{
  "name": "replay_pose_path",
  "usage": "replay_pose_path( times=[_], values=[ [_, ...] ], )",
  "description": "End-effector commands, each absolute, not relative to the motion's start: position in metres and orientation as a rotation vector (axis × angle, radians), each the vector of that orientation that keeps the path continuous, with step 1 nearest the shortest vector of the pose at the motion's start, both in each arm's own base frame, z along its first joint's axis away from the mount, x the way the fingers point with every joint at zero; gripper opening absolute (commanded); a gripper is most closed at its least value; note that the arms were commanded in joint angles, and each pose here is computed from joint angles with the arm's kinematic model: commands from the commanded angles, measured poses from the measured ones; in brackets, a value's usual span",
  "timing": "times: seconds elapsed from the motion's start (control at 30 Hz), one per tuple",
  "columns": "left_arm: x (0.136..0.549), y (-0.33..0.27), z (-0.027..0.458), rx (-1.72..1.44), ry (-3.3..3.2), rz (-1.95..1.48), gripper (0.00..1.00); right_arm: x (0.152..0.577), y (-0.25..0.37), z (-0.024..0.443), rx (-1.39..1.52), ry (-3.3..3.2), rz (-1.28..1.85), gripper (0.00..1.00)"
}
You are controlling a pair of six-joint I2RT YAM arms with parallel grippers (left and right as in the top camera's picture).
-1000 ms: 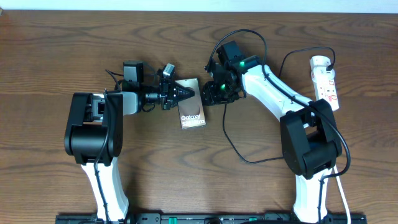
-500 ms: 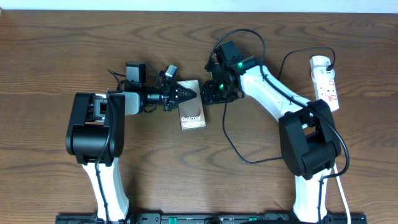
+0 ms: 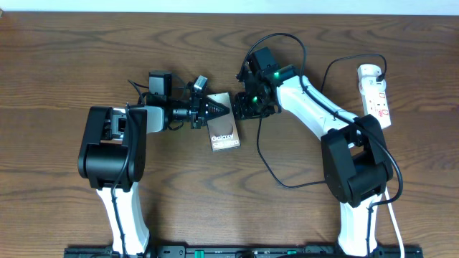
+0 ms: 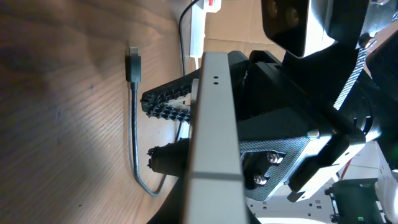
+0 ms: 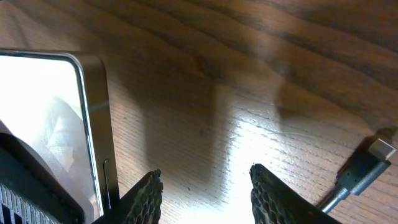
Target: Plug charger to phone and switch on socket
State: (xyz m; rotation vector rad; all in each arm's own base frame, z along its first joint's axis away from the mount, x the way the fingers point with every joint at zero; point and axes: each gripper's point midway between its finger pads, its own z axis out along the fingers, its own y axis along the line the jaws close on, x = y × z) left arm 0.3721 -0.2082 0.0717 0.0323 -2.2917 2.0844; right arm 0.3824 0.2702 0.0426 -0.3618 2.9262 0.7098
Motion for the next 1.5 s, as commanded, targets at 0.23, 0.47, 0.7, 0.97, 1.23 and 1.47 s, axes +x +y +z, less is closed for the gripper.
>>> replay_pose_path(
  times=[0.23,0.47,0.7,0.97,1.23,1.47],
  values=[
    [0.367,-0.211,0.075,0.045,-2.246,2.077,0.07,0.369,0.294,0.070,-0.407,2.893,0.980,0.45],
    [0.366,-0.211,0.075,0.045,-2.246,2.077,0.07,0.357,0.309,0.071,-0.462,2.896,0.985,0.45],
    [0.365,-0.217,0.073,0.037,-2.256,2.060,0.08,0.354,0.325,0.081,-0.503,2.868,1.000,0.45],
    [0.363,-0.222,0.072,0.029,-2.262,2.049,0.08,0.346,0.341,0.087,-0.560,2.851,1.010,0.46],
    [0.364,-0.222,0.071,0.102,-2.239,2.015,0.07,0.349,0.340,0.086,-0.549,2.852,0.959,0.47],
    [0.364,-0.221,0.071,0.112,-2.237,2.013,0.07,0.364,0.310,0.084,-0.480,2.882,0.927,0.47]
  ],
)
